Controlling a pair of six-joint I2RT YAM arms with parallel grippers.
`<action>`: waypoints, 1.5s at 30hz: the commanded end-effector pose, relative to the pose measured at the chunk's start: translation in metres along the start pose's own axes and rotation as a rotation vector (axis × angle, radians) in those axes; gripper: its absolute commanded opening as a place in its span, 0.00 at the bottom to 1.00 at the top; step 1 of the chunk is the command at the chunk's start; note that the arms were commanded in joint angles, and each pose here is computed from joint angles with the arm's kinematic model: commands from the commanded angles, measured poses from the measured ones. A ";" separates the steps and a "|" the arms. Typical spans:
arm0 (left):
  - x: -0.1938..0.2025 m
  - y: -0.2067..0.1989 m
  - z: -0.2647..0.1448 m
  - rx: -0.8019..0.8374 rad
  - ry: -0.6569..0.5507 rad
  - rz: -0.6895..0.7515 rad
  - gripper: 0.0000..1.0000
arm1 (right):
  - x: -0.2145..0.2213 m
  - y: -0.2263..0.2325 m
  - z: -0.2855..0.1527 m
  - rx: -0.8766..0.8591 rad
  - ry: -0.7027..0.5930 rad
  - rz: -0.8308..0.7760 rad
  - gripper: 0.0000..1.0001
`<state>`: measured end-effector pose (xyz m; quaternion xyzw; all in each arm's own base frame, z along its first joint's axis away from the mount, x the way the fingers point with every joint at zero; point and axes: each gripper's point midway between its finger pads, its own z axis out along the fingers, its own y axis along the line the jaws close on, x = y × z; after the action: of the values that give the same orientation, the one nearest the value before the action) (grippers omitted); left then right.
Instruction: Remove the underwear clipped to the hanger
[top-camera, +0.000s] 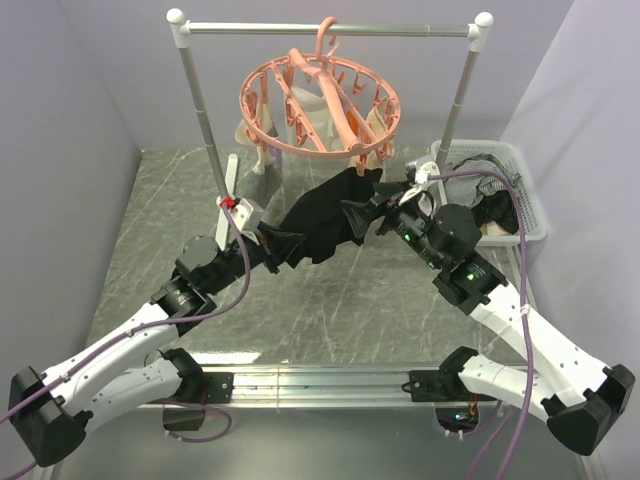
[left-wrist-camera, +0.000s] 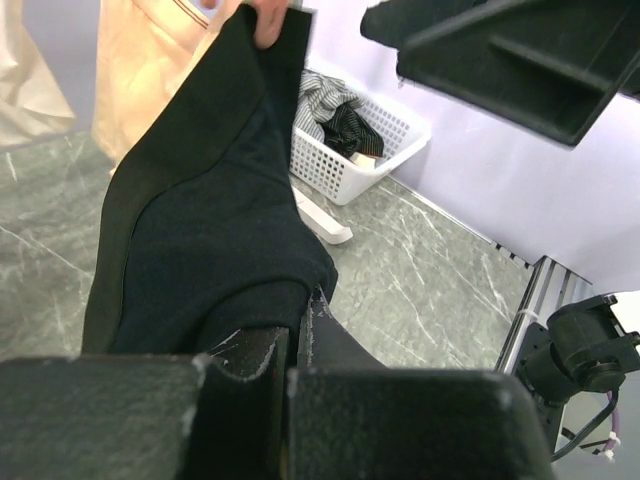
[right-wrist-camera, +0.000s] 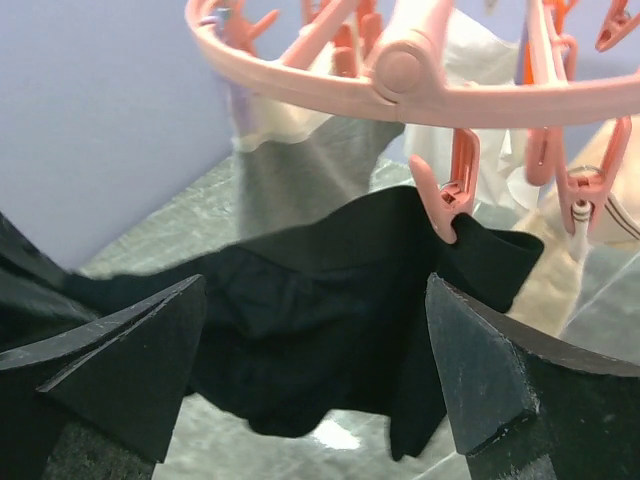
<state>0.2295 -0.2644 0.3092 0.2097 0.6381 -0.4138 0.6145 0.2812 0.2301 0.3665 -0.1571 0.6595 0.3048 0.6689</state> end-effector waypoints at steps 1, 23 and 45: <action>-0.026 -0.007 -0.004 0.004 -0.042 0.036 0.01 | -0.026 0.007 -0.008 -0.077 -0.110 -0.123 0.96; -0.049 -0.021 -0.031 0.025 -0.061 0.047 0.02 | -0.028 -0.015 0.032 -0.363 -0.022 -0.254 0.94; -0.069 -0.033 -0.043 0.060 -0.099 0.053 0.02 | -0.027 -0.025 0.056 -0.491 0.009 -0.189 0.67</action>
<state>0.1981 -0.2360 0.3492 0.2179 0.6205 -0.4122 0.6305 0.3483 0.2380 0.3531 -0.3592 0.5985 0.3798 0.6070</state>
